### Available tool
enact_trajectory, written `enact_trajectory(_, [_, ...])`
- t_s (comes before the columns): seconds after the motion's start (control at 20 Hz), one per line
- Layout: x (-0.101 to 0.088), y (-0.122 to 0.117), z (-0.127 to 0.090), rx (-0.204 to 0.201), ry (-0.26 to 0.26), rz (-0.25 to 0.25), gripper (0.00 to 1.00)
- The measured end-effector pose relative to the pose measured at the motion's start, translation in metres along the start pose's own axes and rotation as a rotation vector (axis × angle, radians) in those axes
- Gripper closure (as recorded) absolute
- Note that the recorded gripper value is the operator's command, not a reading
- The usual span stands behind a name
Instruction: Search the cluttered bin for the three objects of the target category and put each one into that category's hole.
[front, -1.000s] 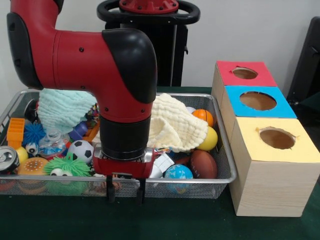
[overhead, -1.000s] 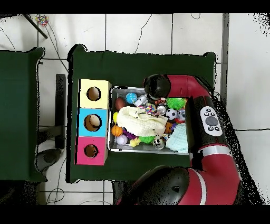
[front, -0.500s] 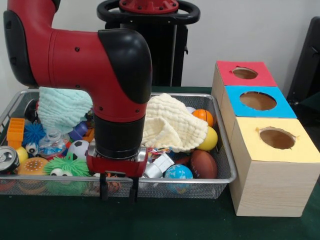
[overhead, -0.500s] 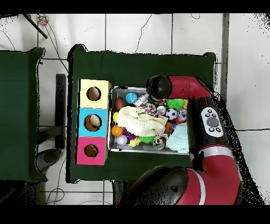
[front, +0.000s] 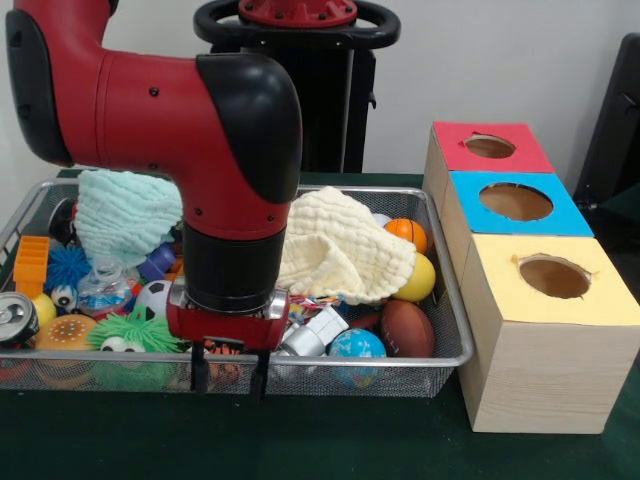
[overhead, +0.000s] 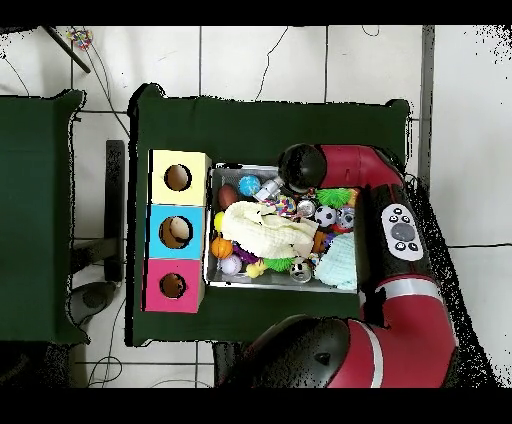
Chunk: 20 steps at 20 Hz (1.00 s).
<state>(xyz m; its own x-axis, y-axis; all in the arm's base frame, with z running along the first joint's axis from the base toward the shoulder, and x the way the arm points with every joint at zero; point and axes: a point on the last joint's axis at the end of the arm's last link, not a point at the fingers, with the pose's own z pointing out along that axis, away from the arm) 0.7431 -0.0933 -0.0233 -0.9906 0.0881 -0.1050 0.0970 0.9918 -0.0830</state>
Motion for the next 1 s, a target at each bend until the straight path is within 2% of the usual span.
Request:
enact_trajectory(0.35, [-0.006,0.001,-0.014,0.02,-0.011,-0.012,0.0])
enact_trajectory(1.0, [-0.016,-0.009,-0.052,0.051,0.017,-0.008,0.0])
